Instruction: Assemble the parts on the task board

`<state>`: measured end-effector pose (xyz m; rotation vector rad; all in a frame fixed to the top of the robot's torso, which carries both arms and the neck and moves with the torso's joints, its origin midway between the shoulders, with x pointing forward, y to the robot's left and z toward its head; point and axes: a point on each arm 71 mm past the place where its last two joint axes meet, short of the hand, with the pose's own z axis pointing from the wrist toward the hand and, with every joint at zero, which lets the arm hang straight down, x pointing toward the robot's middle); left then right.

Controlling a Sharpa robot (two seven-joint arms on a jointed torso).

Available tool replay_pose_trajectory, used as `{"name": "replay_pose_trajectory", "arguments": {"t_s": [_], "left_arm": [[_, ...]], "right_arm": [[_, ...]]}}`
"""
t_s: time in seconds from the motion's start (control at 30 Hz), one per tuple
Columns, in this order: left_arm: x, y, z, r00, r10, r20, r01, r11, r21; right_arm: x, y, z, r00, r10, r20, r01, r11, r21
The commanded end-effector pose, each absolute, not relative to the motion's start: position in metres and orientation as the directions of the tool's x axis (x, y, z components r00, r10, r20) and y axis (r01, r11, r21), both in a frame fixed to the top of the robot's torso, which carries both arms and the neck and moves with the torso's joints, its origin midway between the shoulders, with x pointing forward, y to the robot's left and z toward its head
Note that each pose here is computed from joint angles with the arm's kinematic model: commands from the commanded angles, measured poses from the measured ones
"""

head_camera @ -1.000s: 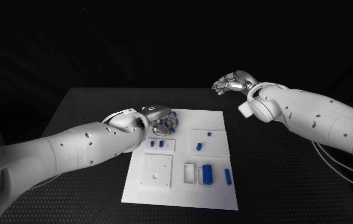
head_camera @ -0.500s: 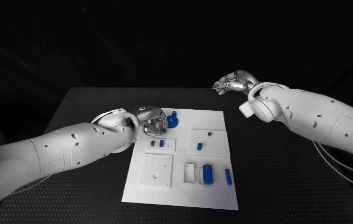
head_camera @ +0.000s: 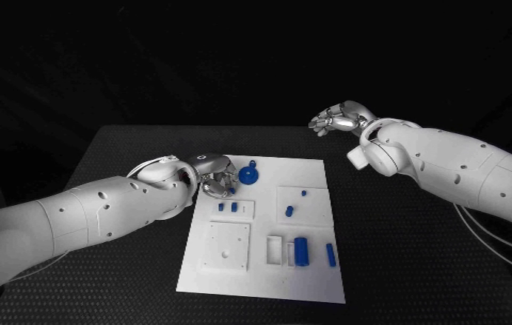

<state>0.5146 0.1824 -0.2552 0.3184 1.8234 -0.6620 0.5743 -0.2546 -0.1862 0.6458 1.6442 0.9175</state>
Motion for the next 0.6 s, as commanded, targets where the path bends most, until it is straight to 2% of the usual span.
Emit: {"name": "replay_pose_trajectory", "arguments": {"t_s": [0.03, 0.6], "left_arm": [[0.515, 0.1844, -0.2562, -0.362, -0.08, -0.929, 0.516, 0.812, -0.271], [0.5172, 0.1865, -0.2574, -0.365, -0.069, -0.928, 0.509, 0.82, -0.261]], "right_arm": [[0.5741, -0.2535, -0.1861, -0.268, 0.795, -0.544, -0.051, 0.552, 0.832], [0.5736, -0.2523, -0.186, -0.271, 0.795, -0.543, -0.053, 0.551, 0.833]]}}
